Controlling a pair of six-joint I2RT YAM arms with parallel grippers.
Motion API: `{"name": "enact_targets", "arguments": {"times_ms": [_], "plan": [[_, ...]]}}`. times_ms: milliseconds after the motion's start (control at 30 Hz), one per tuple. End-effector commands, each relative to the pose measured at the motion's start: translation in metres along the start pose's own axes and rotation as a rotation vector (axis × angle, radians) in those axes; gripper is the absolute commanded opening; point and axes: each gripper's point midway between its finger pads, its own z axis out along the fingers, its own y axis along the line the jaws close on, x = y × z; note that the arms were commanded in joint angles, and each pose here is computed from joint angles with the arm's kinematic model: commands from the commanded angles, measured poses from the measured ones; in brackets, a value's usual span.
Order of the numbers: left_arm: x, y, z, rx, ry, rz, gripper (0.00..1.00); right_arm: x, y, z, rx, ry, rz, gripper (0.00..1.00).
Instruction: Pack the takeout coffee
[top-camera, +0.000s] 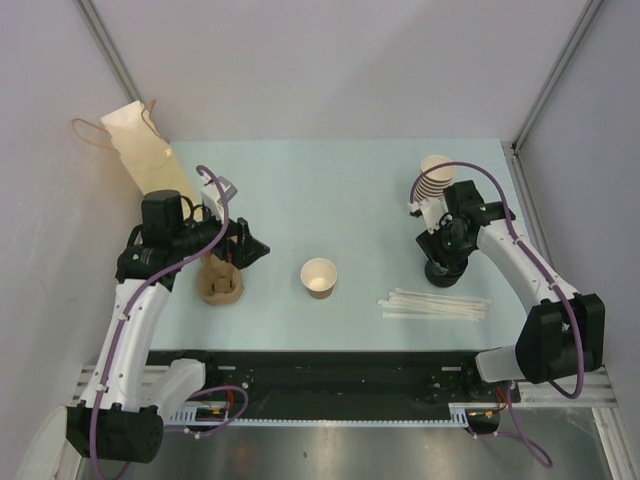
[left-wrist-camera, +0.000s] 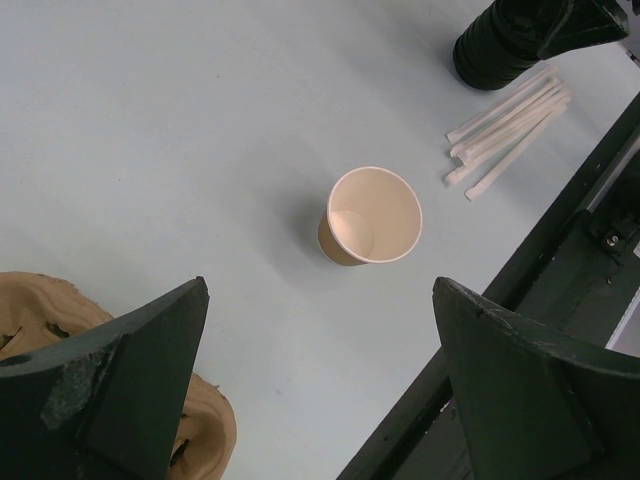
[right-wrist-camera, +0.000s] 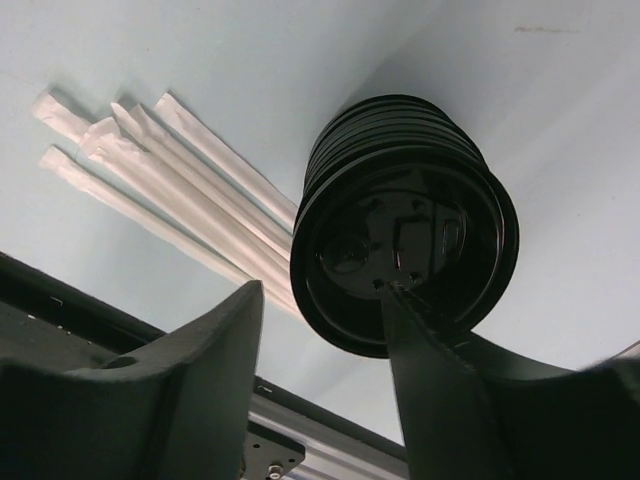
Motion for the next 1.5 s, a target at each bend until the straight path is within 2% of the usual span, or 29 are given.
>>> {"name": "enact_targets", "arguments": {"times_ms": [0, 133, 200, 333, 467, 533, 567, 633, 867, 1067, 1233, 1333, 1433, 1467], "plan": [[-0.010, -0.004, -0.001, 0.013, -0.037, 0.036, 0.99, -0.004, -0.006, 0.009, 0.016, -0.002, -0.026, 0.52], [-0.009, -0.003, -0.001, 0.007, -0.033, 0.038, 1.00, -0.006, -0.005, 0.009, 0.013, -0.012, -0.030, 0.42], [-0.008, -0.003, -0.001, 0.006, -0.031, 0.035, 0.99, -0.007, -0.002, 0.007, 0.004, -0.018, -0.028, 0.40], [-0.009, -0.004, -0.001, 0.013, -0.037, 0.035, 0.99, -0.004, 0.002, 0.007, -0.023, -0.012, -0.025, 0.26], [-0.010, -0.004, -0.001, 0.013, -0.033, 0.036, 1.00, -0.005, 0.009, 0.002, -0.049, -0.031, -0.026, 0.19], [-0.010, -0.004, -0.001, 0.014, -0.032, 0.035, 0.99, -0.006, 0.010, -0.001, -0.052, -0.045, -0.028, 0.12], [-0.011, -0.004, -0.001, 0.014, -0.032, 0.040, 1.00, -0.007, 0.010, -0.002, -0.050, -0.050, -0.029, 0.05], [-0.011, -0.004, -0.002, 0.014, -0.033, 0.039, 1.00, -0.009, 0.011, -0.007, -0.046, -0.069, -0.033, 0.01], [-0.009, -0.007, -0.001, 0.029, -0.028, 0.041, 0.99, -0.013, 0.014, -0.021, -0.046, -0.112, -0.032, 0.00], [-0.011, -0.007, -0.003, 0.021, -0.040, 0.057, 0.99, -0.031, 0.015, -0.045, -0.077, -0.211, 0.004, 0.00], [-0.020, -0.015, -0.007, 0.045, -0.103, 0.118, 1.00, -0.075, 0.028, -0.092, -0.243, -0.412, 0.095, 0.00], [-0.028, -0.031, -0.011, 0.116, -0.165, 0.184, 0.99, -0.098, 0.063, -0.112, -0.485, -0.475, 0.149, 0.00], [-0.039, -0.038, -0.015, 0.140, -0.209, 0.186, 0.99, -0.113, 0.090, -0.132, -0.728, -0.521, 0.215, 0.00], [-0.044, -0.042, -0.017, 0.150, -0.221, 0.188, 0.99, -0.118, 0.104, -0.150, -0.870, -0.556, 0.213, 0.00]]}}
